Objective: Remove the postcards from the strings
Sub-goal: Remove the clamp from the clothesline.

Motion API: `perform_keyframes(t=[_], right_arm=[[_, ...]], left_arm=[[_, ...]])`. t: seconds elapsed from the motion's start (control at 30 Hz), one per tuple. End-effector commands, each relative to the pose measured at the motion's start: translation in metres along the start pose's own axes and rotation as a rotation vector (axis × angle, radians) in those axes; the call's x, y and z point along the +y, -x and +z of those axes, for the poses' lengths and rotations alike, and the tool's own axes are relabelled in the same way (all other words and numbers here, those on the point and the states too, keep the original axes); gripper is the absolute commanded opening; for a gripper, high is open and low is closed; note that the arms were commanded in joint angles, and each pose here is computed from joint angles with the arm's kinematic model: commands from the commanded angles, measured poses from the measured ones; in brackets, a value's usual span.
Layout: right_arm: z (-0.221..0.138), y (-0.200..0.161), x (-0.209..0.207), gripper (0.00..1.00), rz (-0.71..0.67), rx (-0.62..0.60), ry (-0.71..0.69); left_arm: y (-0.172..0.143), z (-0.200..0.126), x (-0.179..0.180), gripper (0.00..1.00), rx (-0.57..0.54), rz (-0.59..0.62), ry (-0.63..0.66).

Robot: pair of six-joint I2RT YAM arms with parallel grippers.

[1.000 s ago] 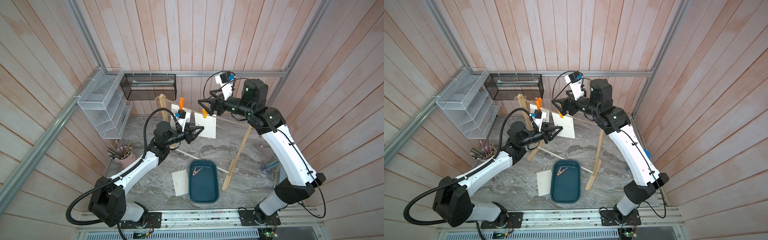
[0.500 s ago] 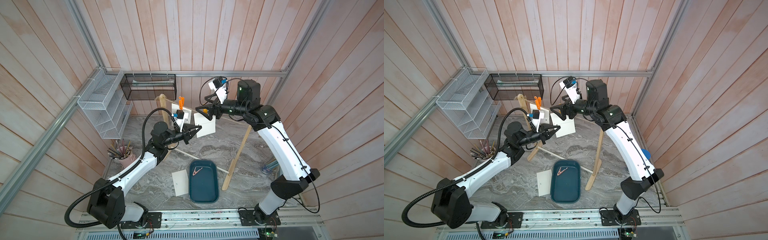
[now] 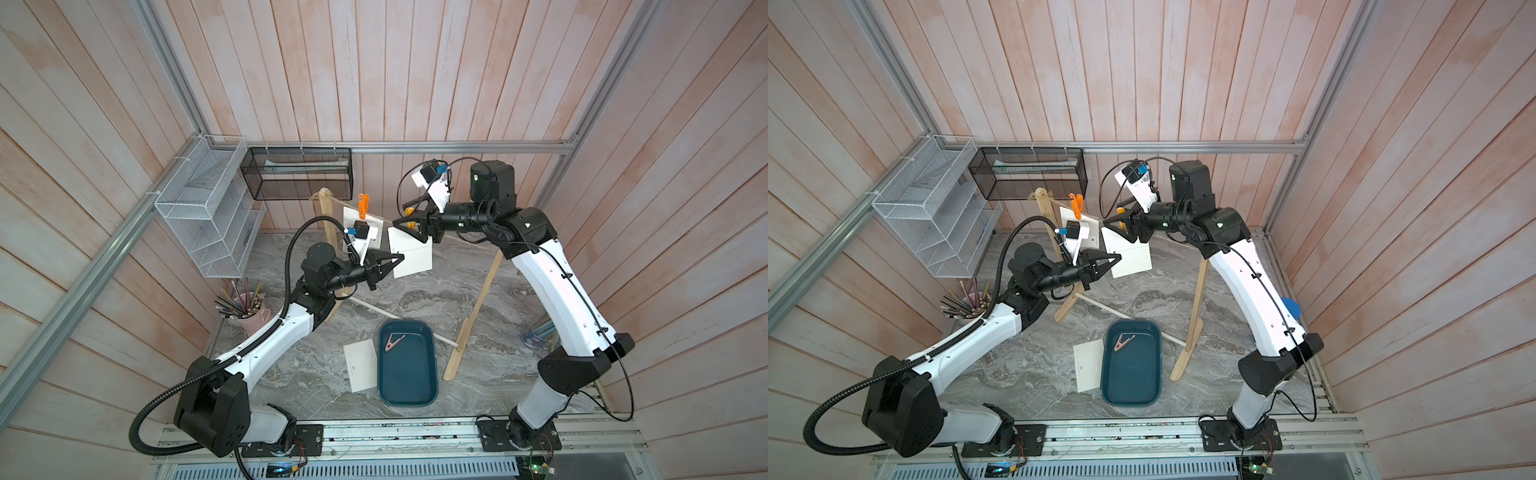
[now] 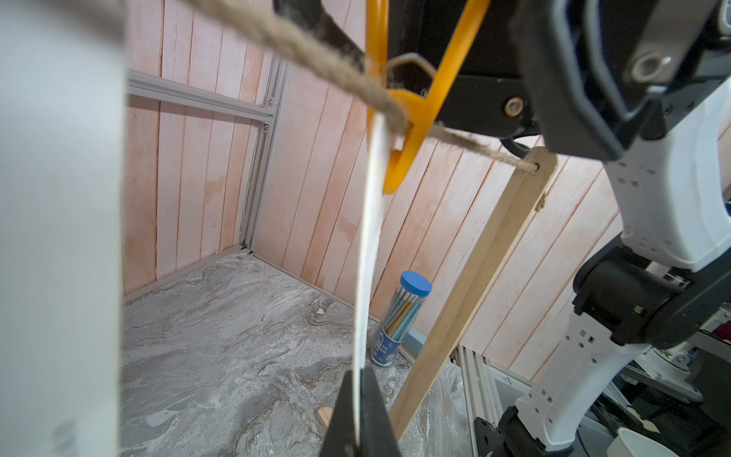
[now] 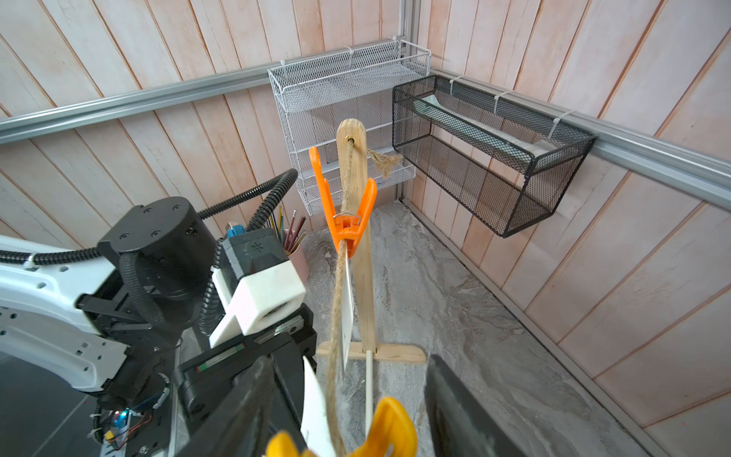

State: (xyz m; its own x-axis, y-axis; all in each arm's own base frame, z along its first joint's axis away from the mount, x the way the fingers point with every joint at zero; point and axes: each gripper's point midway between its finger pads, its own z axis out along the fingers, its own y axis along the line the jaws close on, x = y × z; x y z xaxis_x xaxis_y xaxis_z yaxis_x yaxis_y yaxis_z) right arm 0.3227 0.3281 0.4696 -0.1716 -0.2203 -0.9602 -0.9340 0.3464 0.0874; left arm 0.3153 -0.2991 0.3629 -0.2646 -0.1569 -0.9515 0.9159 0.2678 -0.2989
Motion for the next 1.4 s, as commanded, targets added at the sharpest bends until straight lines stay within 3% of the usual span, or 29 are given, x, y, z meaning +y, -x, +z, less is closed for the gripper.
perform_keyframes(t=[0.0, 0.23, 0.63, 0.8, 0.9, 1.0, 1.37], right_arm=[[-0.004, 0.005, 0.004, 0.59, -0.009, -0.012, 0.04], [-0.004, 0.006, 0.006, 0.63, -0.008, -0.018, 0.065], [-0.001, 0.003, 0.005, 0.48, 0.0, -0.014, 0.098], [0.001, 0.002, 0.004, 0.36, 0.003, -0.011, 0.103], [0.002, 0.003, 0.001, 0.22, 0.006, -0.011, 0.096], [0.002, 0.004, 0.001, 0.02, 0.01, -0.013, 0.092], [-0.008, 0.021, -0.008, 0.0, -0.003, -0.061, -0.005]], left_arm=[[0.006, -0.001, -0.004, 0.0, 0.001, 0.017, -0.02], [0.006, -0.002, -0.005, 0.0, 0.01, 0.018, -0.019], [0.007, -0.002, -0.006, 0.0, 0.017, 0.022, -0.019], [0.008, -0.002, -0.006, 0.0, 0.016, 0.022, -0.016], [0.008, -0.003, -0.006, 0.0, 0.018, 0.023, -0.016], [0.007, -0.003, -0.006, 0.0, 0.019, 0.021, -0.014], [0.006, -0.01, -0.011, 0.0, 0.008, 0.002, -0.004]])
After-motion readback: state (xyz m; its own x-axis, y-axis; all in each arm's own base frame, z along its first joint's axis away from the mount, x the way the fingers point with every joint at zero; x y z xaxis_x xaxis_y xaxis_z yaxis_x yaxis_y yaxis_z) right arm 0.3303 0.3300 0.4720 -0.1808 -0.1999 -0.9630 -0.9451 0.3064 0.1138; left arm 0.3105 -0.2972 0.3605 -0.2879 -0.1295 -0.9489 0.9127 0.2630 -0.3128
